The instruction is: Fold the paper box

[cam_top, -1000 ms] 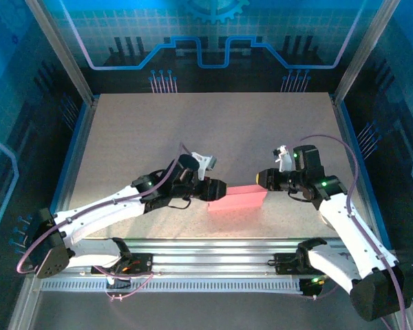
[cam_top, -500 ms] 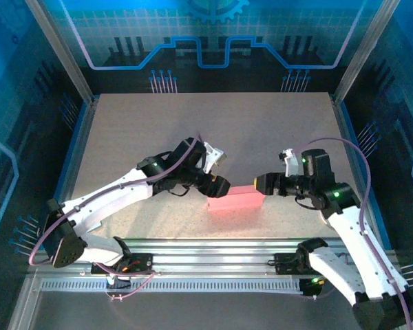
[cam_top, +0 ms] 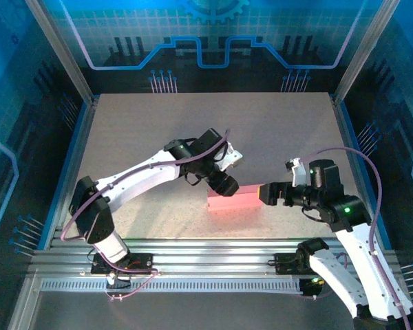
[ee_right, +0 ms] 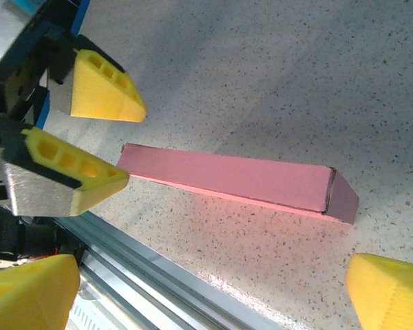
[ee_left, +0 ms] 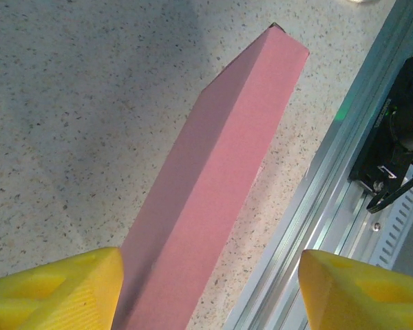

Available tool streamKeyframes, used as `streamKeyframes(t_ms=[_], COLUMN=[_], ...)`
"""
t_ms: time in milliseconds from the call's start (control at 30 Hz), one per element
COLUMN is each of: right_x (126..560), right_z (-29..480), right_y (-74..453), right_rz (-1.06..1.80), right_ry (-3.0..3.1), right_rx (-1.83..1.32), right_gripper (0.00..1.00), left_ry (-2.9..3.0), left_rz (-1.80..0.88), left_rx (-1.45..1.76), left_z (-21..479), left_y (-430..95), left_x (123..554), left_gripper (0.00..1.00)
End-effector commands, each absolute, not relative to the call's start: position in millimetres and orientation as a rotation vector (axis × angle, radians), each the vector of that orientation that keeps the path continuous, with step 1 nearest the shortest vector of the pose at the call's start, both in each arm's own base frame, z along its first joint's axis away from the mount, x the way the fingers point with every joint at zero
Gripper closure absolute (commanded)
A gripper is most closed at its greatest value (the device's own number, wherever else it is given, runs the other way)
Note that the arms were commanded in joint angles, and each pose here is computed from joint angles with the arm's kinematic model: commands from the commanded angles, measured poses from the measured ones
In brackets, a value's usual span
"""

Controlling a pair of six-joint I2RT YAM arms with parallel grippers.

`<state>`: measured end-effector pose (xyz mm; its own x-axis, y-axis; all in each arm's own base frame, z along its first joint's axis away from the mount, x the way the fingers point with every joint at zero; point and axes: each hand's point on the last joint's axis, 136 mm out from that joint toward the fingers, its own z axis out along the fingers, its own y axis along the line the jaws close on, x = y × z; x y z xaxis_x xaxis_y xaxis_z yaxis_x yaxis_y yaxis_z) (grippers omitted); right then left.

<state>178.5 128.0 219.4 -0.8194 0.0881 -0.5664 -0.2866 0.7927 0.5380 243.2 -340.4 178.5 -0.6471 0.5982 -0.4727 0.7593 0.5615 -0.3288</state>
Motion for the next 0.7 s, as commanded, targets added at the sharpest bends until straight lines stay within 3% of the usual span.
streamKeyframes(t_ms=[0, 367, 667], right_x=[170, 169, 169], right_z=[212, 208, 207], right_y=[126, 124, 124], right_rz=[0.837, 0.827, 0.823], right_ry=[2.429, 2.434, 2.433], right_rx=[-0.139, -0.129, -0.126], right_gripper=[0.0, 0.0, 0.0], left_ry=[2.502, 2.543, 2.553], left_rz=[-0.749, -0.631, -0.581], left_rx=[1.239, 1.382, 1.426], left_z=[174, 146, 135], left_y=[-345, -361, -368], left_x=[234, 232, 230], left_gripper=[0.31, 0.33, 0.43])
